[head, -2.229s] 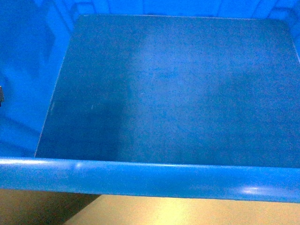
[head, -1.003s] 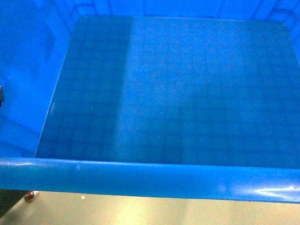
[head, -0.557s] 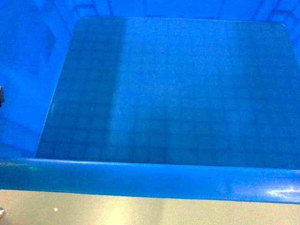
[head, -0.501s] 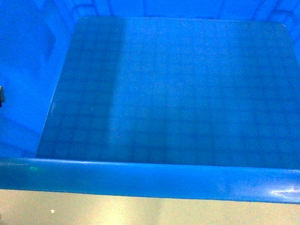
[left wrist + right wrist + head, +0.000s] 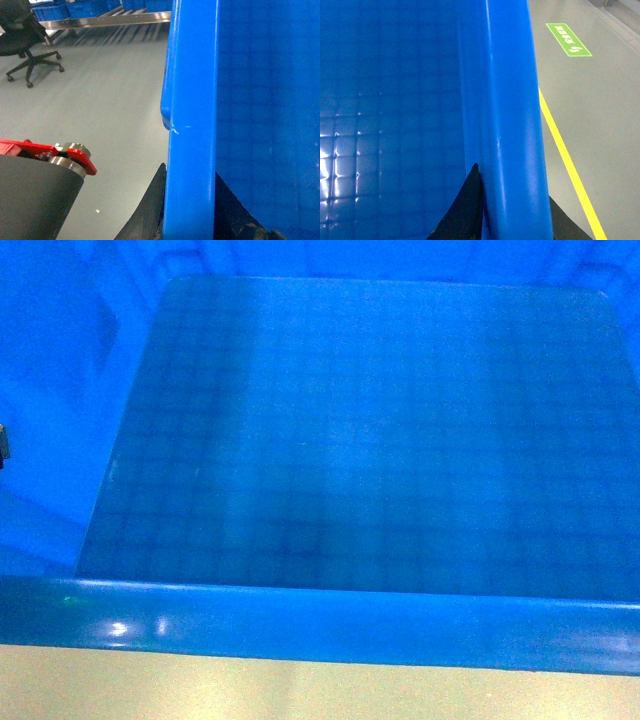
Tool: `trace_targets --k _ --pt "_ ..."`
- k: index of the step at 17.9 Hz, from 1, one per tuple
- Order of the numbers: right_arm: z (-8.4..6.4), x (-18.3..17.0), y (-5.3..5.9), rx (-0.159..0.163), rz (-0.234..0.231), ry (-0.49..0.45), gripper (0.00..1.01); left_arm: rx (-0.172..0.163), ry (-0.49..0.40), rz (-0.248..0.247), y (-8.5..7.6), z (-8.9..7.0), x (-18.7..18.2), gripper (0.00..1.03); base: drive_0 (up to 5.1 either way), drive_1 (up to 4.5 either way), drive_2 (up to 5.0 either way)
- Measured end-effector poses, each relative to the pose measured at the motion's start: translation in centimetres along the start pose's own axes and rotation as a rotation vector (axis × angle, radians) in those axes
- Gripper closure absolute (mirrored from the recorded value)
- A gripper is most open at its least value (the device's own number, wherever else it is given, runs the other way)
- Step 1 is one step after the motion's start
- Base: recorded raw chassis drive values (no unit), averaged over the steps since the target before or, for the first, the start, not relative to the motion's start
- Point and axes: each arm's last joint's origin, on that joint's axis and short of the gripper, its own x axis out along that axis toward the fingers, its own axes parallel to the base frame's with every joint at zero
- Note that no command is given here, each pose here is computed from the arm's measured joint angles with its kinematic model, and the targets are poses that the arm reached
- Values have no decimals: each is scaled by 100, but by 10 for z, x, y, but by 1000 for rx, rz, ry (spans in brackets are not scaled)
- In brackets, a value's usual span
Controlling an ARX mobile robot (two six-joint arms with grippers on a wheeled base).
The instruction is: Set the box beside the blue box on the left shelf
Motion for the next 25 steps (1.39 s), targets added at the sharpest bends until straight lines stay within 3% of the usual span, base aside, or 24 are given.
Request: trace_targets --k 12,25 --pt "-1 0 0 1 -1 3 86 2 -3 1 0 0 0 90 -152 -152 -152" --pt "-1 1 0 0 0 4 86 2 -2 3 0 0 0 90 -3 419 -424"
